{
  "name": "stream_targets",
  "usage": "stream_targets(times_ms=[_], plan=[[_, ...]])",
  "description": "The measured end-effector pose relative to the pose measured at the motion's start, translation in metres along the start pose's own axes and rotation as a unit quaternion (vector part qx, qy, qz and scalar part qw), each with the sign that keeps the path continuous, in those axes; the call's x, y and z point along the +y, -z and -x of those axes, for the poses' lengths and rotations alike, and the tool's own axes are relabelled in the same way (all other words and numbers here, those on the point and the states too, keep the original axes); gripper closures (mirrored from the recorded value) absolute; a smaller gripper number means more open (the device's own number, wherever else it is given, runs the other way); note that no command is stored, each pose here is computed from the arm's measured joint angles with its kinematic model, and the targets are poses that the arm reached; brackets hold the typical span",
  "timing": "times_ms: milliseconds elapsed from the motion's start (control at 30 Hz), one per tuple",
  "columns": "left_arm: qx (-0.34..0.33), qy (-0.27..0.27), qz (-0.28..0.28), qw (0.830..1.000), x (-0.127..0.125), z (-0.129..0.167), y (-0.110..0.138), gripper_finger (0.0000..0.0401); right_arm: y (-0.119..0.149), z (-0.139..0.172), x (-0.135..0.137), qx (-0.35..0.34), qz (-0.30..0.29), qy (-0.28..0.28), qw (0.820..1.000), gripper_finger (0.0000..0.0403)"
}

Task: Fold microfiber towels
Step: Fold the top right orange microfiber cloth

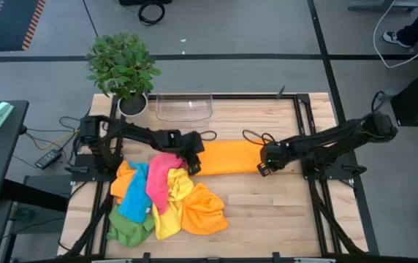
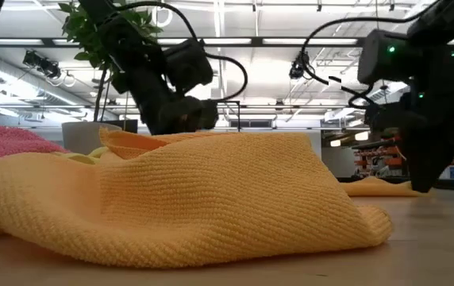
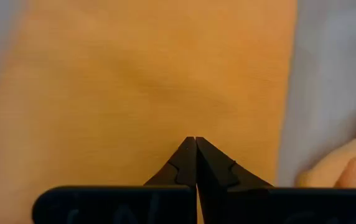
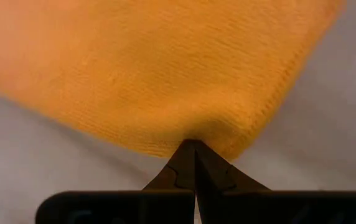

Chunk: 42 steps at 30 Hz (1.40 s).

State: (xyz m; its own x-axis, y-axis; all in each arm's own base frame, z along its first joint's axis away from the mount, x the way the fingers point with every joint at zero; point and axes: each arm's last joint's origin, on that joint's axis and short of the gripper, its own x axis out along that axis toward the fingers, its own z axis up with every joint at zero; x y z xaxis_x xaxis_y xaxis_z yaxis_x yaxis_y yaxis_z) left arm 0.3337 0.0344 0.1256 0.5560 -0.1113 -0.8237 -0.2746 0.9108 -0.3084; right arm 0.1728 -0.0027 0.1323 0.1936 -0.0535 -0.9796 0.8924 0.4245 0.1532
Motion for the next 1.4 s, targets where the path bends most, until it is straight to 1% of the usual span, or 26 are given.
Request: stream_targets(times_ms=[100,167,233,267,300,367,433,500,567,633,700,800,867,933,1000,1067,1100,1200,1300,1367,1400], plan=[[0.003,0.029,0.013,0.999,-0.012,-0.015,0.003,0.0397,-0.017,-0.001,-0.01,-0.026,-0.008,0.022,0.999,0.04],[0.003,0.057,0.012,0.998,-0.023,-0.025,-0.002,0.0396,-0.033,0.003,-0.018,-0.048,-0.012,0.054,0.997,0.04],[0.0,0.086,-0.001,0.996,-0.035,-0.03,-0.012,0.0393,-0.054,0.014,-0.025,-0.071,-0.016,0.083,0.994,0.04],[-0.007,0.098,-0.013,0.995,-0.041,-0.031,-0.02,0.0392,-0.067,0.022,-0.027,-0.087,-0.02,0.089,0.992,0.04],[-0.029,0.112,-0.029,0.993,-0.048,-0.028,-0.034,0.0392,-0.079,0.03,-0.03,-0.099,-0.02,0.098,0.99,0.04],[-0.094,0.132,-0.065,0.985,-0.059,-0.012,-0.069,0.0393,-0.099,0.05,-0.037,-0.109,-0.016,0.116,0.987,0.04],[-0.139,0.13,-0.08,0.978,-0.06,0.01,-0.099,0.0396,-0.118,0.074,-0.035,-0.135,-0.01,0.107,0.985,0.04],[-0.142,0.11,-0.088,0.98,-0.055,0.03,-0.118,0.0396,-0.122,0.095,-0.028,-0.138,0.006,0.091,0.986,0.04],[-0.121,0.077,-0.104,0.984,-0.047,0.054,-0.124,0.0395,-0.114,0.103,-0.015,-0.121,0.031,0.071,0.99,0.04],[-0.093,0.039,-0.129,0.986,-0.039,0.08,-0.117,0.0395,-0.098,0.099,0.002,-0.108,0.044,0.046,0.992,0.04],[-0.059,0.011,-0.136,0.989,-0.028,0.096,-0.1,0.0397,-0.075,0.084,0.019,-0.097,0.056,0.023,0.993,0.04],[-0.04,0.002,-0.12,0.992,-0.012,0.098,-0.064,0.0396,-0.045,0.055,0.036,-0.095,0.041,-0.048,0.993,0.04],[-0.063,0.007,-0.103,0.993,-0.006,0.089,-0.043,0.0396,-0.031,0.038,0.036,-0.093,0.011,-0.078,0.993,0.04],[-0.077,0.021,-0.073,0.994,-0.004,0.071,-0.021,0.0397,-0.023,0.023,0.03,-0.097,-0.021,-0.082,0.992,0.04],[-0.096,0.039,-0.039,0.994,-0.004,0.053,-0.005,0.0397,-0.019,0.012,0.02,-0.1,-0.039,-0.067,0.992,0.04],[-0.115,0.056,-0.014,0.992,-0.007,0.04,0.002,0.0397,-0.019,0.005,0.013,-0.107,-0.047,-0.056,0.992,0.04],[-0.111,0.052,-0.004,0.992,-0.008,0.034,0.005,0.0398,-0.019,0.003,0.01,-0.11,-0.049,-0.053,0.991,0.0401],[-0.083,0.03,0.002,0.996,-0.013,0.012,0.011,0.0398,-0.022,0.001,0.005,-0.119,-0.053,-0.041,0.991,0.0401],[-0.075,0.035,-0.006,0.997,-0.023,-0.006,0.004,0.0399,-0.03,0.001,0.001,-0.126,-0.058,-0.035,0.99,0.0401],[-0.052,0.033,-0.003,0.998,-0.028,-0.022,0.001,0.0399,-0.037,0.0,-0.005,-0.13,-0.07,-0.025,0.989,0.0401],[-0.051,0.04,-0.002,0.998,-0.032,-0.029,-0.004,0.0399,-0.041,0.0,-0.008,-0.134,-0.076,-0.02,0.988,0.0401]])
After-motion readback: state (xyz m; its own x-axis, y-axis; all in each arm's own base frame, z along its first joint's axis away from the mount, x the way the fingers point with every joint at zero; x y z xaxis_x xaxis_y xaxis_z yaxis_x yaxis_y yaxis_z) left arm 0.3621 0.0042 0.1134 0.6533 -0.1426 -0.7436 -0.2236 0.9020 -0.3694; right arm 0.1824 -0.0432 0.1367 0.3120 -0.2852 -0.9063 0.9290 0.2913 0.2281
